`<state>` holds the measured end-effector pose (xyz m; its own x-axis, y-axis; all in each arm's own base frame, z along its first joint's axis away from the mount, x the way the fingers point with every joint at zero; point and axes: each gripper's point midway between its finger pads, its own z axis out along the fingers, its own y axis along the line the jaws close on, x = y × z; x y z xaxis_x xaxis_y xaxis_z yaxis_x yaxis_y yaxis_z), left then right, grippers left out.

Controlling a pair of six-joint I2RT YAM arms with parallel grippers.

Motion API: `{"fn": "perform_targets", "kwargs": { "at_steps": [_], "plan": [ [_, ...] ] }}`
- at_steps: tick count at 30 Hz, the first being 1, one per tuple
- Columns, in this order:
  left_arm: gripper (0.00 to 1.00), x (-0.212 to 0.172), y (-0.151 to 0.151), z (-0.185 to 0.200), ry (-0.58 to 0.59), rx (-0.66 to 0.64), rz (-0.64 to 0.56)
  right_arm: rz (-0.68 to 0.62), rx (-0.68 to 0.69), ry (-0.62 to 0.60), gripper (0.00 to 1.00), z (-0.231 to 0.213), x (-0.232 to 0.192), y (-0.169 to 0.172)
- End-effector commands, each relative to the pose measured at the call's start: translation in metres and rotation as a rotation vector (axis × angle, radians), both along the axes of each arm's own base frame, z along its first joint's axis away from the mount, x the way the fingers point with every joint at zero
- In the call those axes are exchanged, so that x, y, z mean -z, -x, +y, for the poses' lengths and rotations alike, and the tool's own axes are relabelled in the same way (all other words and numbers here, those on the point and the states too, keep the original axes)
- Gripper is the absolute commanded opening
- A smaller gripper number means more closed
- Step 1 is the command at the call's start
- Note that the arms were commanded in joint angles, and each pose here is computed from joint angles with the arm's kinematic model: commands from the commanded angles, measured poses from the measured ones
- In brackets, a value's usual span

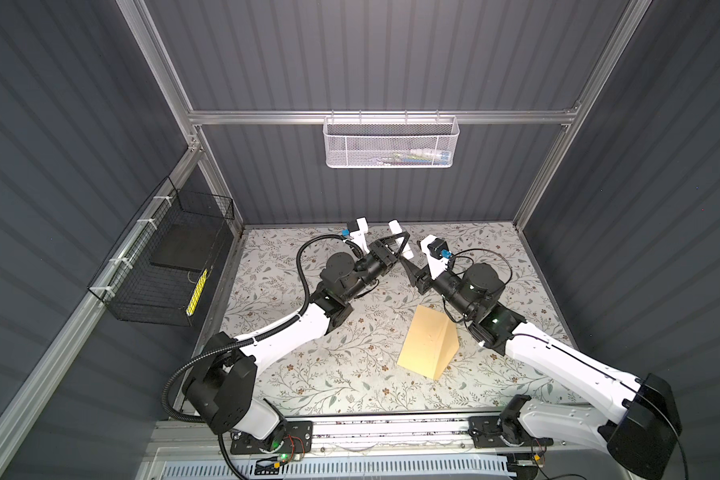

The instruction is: Place the letter into the envelope and seal it

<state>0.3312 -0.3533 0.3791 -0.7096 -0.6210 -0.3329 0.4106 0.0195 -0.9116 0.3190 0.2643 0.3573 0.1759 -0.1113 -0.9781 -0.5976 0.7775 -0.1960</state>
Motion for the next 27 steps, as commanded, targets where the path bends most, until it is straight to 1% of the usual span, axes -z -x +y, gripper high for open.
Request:
{"fn": "perform_targets", "kwargs": {
  "at_steps": [1,7,13,15,16,17,19,20,21,22,23,24,27],
  "plan": [
    [0.0,-0.001,0.005,-0.009,0.0,0.024,0.004,-0.058,0.031,0.02,0.55,0.004,-0.014,-0.002],
    [0.0,0.005,0.003,-0.012,-0.001,0.029,0.026,-0.065,0.042,0.041,0.34,0.009,-0.012,-0.002],
    [0.0,0.009,0.002,-0.013,-0.001,0.03,0.029,-0.053,0.036,0.006,0.19,0.004,-0.017,0.005],
    [0.0,0.008,0.002,-0.01,-0.005,0.011,0.004,-0.033,0.031,0.004,0.16,0.002,-0.018,0.007],
    [0.08,0.007,0.002,-0.008,-0.02,-0.001,-0.011,-0.012,0.03,0.004,0.15,0.0,-0.018,0.009],
    [0.25,0.008,0.002,-0.006,-0.039,-0.012,-0.021,0.014,0.023,0.01,0.15,0.0,-0.016,0.011],
    [0.47,0.005,0.002,-0.001,-0.067,-0.031,-0.054,0.061,-0.003,0.031,0.16,0.0,-0.01,0.016],
    [0.58,0.004,0.002,0.004,-0.084,-0.041,-0.076,0.069,-0.015,0.014,0.16,-0.006,-0.015,0.025],
    [0.71,0.002,0.002,0.009,-0.11,-0.052,-0.099,0.092,-0.013,-0.003,0.15,-0.01,-0.014,0.027],
    [0.81,0.002,0.002,0.017,-0.145,-0.069,-0.125,0.122,0.0,-0.024,0.14,-0.016,-0.012,0.029],
    [0.88,0.004,0.002,0.023,-0.193,-0.087,-0.145,0.161,0.005,-0.035,0.11,-0.021,-0.009,0.031],
    [0.93,0.007,0.001,0.031,-0.265,-0.114,-0.162,0.197,0.008,-0.038,0.11,-0.026,-0.006,0.034],
    [0.98,0.008,0.005,0.049,-0.491,-0.173,-0.258,0.28,0.012,-0.017,0.1,-0.037,0.003,0.044]
  ]
}}
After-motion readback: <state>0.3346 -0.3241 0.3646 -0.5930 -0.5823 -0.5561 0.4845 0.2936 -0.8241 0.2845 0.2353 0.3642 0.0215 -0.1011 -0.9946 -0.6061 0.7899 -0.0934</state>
